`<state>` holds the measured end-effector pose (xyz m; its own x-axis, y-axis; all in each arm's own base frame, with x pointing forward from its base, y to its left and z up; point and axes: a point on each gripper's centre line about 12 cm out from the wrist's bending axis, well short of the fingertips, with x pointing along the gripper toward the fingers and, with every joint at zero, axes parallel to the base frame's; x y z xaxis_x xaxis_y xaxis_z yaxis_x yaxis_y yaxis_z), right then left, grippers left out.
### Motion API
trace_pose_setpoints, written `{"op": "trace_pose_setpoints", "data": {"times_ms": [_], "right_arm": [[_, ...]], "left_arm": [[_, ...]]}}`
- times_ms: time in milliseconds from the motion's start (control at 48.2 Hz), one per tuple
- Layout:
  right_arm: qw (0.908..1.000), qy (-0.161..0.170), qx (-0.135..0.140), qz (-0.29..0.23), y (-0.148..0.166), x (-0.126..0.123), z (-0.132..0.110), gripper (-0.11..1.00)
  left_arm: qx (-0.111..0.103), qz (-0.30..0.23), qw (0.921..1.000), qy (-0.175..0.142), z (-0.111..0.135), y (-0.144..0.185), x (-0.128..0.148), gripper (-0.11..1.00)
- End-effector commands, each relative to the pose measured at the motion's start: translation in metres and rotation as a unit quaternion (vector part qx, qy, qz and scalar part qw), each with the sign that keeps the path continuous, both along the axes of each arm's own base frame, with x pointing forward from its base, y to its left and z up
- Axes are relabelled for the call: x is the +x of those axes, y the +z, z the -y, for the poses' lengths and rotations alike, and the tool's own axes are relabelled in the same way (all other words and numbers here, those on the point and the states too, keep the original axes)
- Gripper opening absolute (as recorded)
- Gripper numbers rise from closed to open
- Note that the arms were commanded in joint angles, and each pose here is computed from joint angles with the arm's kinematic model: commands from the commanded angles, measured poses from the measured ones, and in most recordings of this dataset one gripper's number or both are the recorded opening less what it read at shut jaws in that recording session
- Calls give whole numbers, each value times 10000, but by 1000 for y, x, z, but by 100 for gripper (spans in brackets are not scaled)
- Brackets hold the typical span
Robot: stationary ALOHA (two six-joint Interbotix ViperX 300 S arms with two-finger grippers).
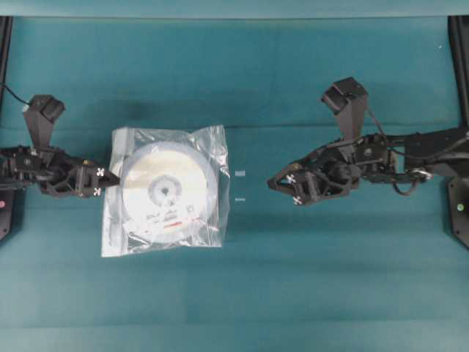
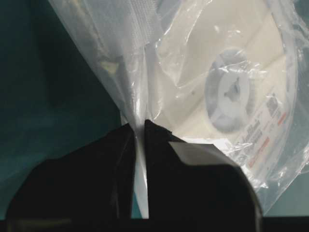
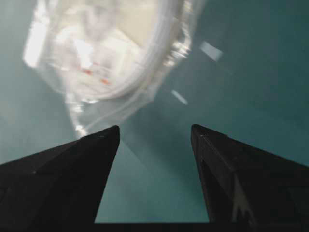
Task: Take out the reel from the clear zip bag.
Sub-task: 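Grasp the bag's left edge with the left gripper, then reach the right gripper into the bag opening and grasp the white reel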
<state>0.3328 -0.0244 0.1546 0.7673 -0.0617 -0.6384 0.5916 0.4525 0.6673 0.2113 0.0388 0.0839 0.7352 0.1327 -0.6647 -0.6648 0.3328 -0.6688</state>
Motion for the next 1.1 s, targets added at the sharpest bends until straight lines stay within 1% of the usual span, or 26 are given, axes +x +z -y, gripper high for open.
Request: {"op": "trace_pose_setpoints", "data": {"times_ms": [0,166,394,519,581,809,1079], "right_arm": [[9999,-64,71,135,1,11,-1,78],[9998,-129,76,110,-15,28,2,78],[9997,-154,75,148,-21,54,5,79],[9997,-168,76,156,-23,66,7,83],[9997,-171,84,150,-24,70,8,85],[9997,-196,85,96,-33,80,10,85],[9997,-196,82,142,-38,100,12,85]], "left_arm": [[22,51,10000,-27,0,2,2,6],[22,51,10000,-27,0,2,2,6],[30,65,10000,-32,0,3,3,6],[28,81,10000,-27,0,3,4,6],[26,73,10000,-26,0,3,3,6],[31,65,10000,-32,0,3,3,6],[29,88,10000,-27,0,4,4,6]]}}
